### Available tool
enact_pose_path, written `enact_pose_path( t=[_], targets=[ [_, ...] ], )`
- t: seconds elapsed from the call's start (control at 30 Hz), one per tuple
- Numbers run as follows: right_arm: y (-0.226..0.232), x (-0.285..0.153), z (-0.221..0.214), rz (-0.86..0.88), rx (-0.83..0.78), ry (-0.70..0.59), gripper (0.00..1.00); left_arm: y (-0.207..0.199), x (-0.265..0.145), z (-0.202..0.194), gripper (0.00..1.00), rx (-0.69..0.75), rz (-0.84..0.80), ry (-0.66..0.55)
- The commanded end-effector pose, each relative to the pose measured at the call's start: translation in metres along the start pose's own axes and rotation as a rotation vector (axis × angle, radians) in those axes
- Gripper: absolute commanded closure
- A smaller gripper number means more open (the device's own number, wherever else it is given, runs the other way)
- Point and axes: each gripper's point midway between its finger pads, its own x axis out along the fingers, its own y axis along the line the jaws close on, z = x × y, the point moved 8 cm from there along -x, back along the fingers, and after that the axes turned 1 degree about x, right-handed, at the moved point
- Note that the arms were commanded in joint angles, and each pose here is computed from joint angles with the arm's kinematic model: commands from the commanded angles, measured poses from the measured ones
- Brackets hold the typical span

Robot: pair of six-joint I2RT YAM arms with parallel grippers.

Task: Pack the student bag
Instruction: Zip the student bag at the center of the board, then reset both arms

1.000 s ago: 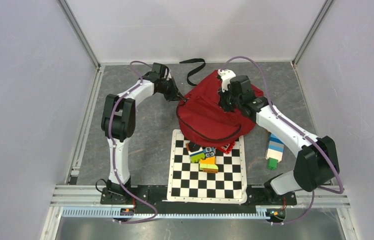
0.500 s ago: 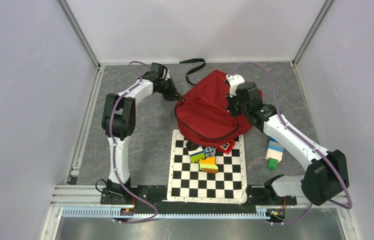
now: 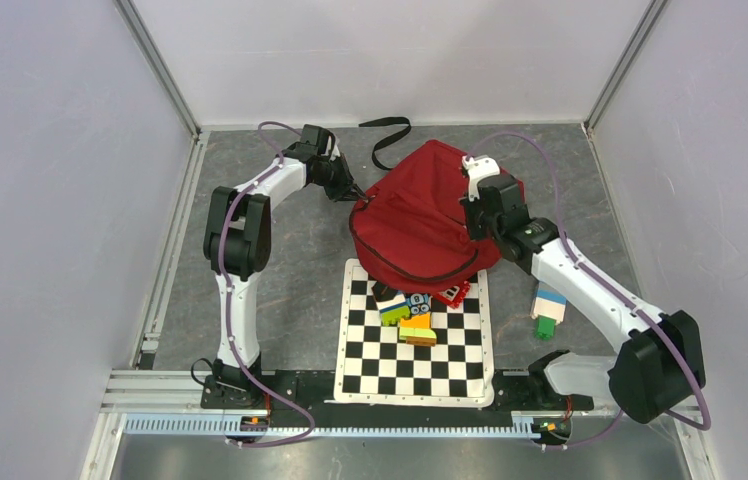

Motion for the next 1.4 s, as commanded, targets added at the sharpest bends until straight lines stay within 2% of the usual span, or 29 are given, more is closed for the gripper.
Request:
enact_pose_path(
  t=[0.0,0.27,0.57,0.67,0.7,0.73,0.77,0.83,0.87,0.9,0.93,1.1,1.37],
  targets=[
    [-0.018,-0.011,-0.005,-0.125,0.005,0.006,1.0,0.034,-0.01,0.04,0.98,0.055,0.142,-0.17],
    [-0.029,-0.025,-0.015,-0.223,0.046,0.001,1.0,0.04,-0.013,0.043,0.98,0.047,0.166,-0.183],
    [-0.018,-0.01,-0.019,-0.132,0.074,-0.024,1.0,0.04,-0.016,0.038,0.98,0.075,0.141,-0.191],
    [-0.013,-0.008,-0.008,-0.08,0.059,-0.058,1.0,0.04,-0.019,0.035,0.92,0.09,0.124,-0.213],
    [-0.012,-0.008,-0.004,-0.064,0.056,-0.071,1.0,0.039,-0.02,0.035,0.87,0.093,0.119,-0.219],
    [-0.011,-0.007,-0.001,-0.05,0.053,-0.083,0.97,0.038,-0.022,0.035,0.79,0.097,0.113,-0.226],
    [-0.009,-0.007,0.003,-0.037,0.05,-0.092,0.82,0.037,-0.024,0.034,0.61,0.102,0.108,-0.232],
    [-0.008,-0.007,0.008,-0.024,0.053,-0.11,0.48,0.031,-0.031,0.036,0.18,0.126,0.088,-0.256],
    [-0.007,-0.007,0.011,-0.021,0.059,-0.122,0.37,0.029,-0.034,0.036,0.04,0.14,0.083,-0.272],
    [-0.007,-0.007,0.014,-0.015,0.07,-0.137,0.25,0.025,-0.041,0.037,0.01,0.159,0.075,-0.298],
    [-0.006,-0.007,0.017,0.009,0.074,-0.154,0.18,0.021,-0.048,0.038,0.0,0.18,0.069,-0.321],
    [-0.013,-0.008,0.035,0.064,0.109,-0.227,0.12,0.008,-0.084,0.038,0.0,0.239,0.081,-0.424],
    [-0.07,-0.03,0.045,-0.14,0.119,-0.306,0.09,-0.002,-0.163,0.016,0.0,0.267,0.176,-0.653]
  ],
)
